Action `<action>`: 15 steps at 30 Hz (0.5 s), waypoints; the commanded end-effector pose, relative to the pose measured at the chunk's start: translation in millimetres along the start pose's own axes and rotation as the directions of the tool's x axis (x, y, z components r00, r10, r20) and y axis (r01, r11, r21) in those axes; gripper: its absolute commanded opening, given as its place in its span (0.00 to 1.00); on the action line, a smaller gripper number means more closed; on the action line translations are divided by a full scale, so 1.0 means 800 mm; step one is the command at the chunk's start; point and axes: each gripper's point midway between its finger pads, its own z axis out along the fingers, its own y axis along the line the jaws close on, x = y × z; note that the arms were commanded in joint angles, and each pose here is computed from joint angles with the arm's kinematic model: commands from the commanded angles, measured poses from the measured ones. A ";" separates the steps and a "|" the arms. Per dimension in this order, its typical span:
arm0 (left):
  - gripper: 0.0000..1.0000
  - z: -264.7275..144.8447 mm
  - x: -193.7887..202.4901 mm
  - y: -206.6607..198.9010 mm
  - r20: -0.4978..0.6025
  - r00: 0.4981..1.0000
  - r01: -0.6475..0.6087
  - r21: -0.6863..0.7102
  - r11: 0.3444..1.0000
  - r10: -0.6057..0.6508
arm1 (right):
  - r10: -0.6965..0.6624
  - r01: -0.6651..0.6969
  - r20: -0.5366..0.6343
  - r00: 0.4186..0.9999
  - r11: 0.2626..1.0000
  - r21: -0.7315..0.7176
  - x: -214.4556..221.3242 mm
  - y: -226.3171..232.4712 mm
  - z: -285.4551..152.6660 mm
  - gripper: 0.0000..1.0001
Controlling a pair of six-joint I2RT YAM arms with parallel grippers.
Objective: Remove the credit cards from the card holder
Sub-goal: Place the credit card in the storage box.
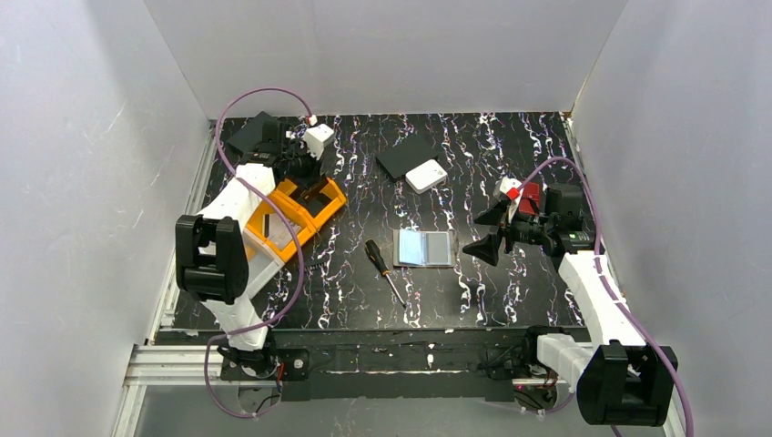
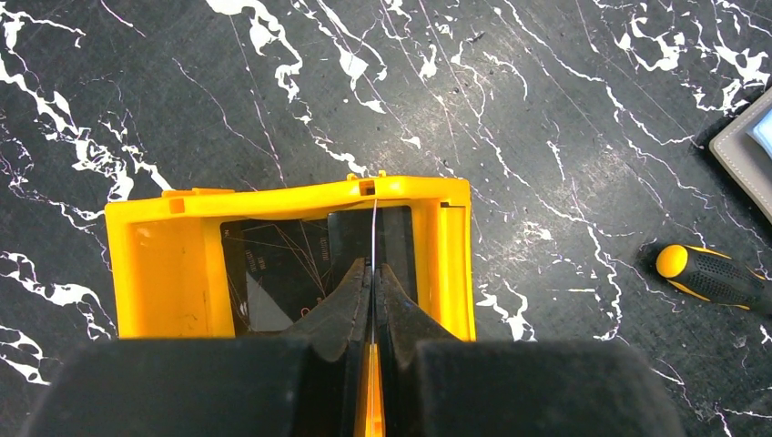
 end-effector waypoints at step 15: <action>0.00 0.023 0.032 0.002 -0.021 0.999 0.045 0.031 0.999 -0.044 | -0.011 0.011 0.021 1.000 1.000 -0.016 -0.007 0.003 -0.001 0.99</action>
